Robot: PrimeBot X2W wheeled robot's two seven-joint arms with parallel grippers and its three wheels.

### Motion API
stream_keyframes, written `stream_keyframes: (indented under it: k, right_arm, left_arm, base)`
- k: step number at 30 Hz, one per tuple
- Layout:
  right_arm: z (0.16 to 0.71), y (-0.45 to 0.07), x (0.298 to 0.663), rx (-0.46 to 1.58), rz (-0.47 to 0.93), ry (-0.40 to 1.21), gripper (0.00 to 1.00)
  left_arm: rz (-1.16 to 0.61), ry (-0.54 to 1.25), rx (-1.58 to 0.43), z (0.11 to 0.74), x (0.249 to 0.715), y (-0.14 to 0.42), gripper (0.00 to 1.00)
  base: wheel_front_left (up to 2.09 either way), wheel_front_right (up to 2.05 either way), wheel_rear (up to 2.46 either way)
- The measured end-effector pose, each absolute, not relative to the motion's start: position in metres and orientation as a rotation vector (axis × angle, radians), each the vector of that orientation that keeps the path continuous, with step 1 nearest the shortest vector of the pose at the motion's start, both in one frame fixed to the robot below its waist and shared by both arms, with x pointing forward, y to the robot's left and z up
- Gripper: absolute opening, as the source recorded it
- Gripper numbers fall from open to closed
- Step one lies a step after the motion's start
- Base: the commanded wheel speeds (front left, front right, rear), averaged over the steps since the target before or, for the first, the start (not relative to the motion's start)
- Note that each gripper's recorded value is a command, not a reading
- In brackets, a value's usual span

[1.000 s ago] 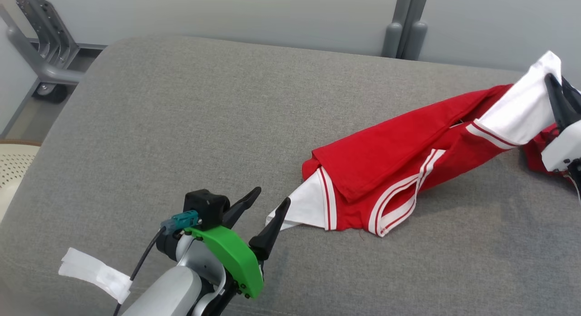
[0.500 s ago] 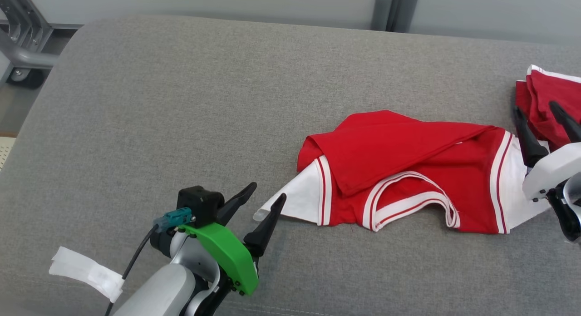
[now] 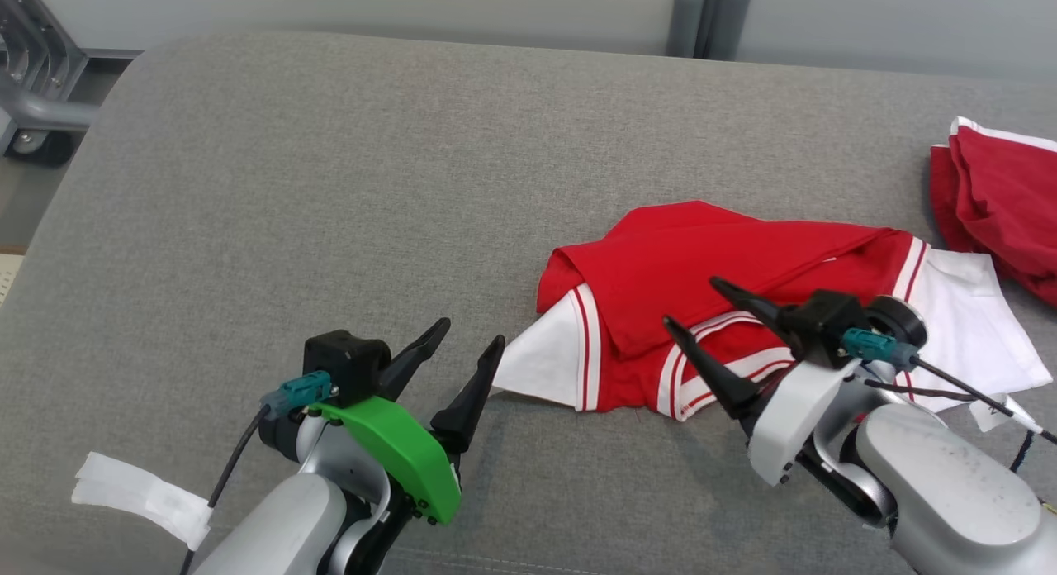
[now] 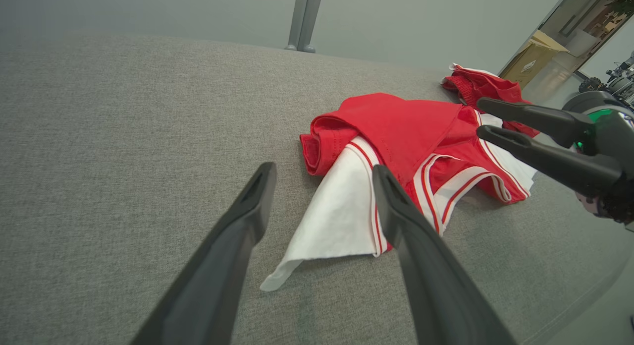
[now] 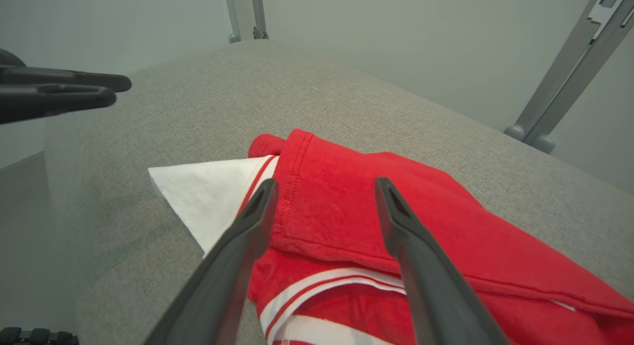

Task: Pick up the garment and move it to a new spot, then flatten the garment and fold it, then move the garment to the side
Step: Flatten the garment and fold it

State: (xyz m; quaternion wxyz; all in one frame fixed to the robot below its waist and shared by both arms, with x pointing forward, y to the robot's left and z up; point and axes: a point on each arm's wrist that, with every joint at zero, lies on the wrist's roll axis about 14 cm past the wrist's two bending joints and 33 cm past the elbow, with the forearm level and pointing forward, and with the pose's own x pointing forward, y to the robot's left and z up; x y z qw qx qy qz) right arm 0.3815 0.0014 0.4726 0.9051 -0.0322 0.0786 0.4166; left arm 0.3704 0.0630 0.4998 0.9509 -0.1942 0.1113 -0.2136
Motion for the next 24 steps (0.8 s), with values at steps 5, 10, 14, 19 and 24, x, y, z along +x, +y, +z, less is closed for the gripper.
stream_keyframes:
  k: [5,10,14,19,24]
  right_arm:
    - [0.454,0.037,0.362,-0.097,0.990,0.232,1.00]
    - [0.443,0.066,0.356,-0.161,1.097,0.262,1.00]
    - [0.434,0.083,0.354,-0.236,1.169,0.279,1.00]
    - [0.421,0.100,0.352,-0.350,1.258,0.315,1.00]
    - [0.405,0.110,0.344,-0.455,1.328,0.374,1.00]
  left_arm:
    - [-0.408,0.222,-0.414,0.501,0.369,0.067,1.00]
    - [-0.376,0.222,-0.417,0.499,0.367,0.075,1.00]
    - [-0.334,0.212,-0.437,0.500,0.365,0.086,1.00]
    - [-0.279,0.212,-0.461,0.497,0.361,0.099,1.00]
    - [-0.232,0.196,-0.480,0.498,0.357,0.111,1.00]
  base:
    - [0.00,0.00,0.00]
    - [0.00,0.00,0.00]
    - [0.00,0.00,0.00]
    - [0.00,0.00,0.00]
    - [0.00,0.00,0.00]
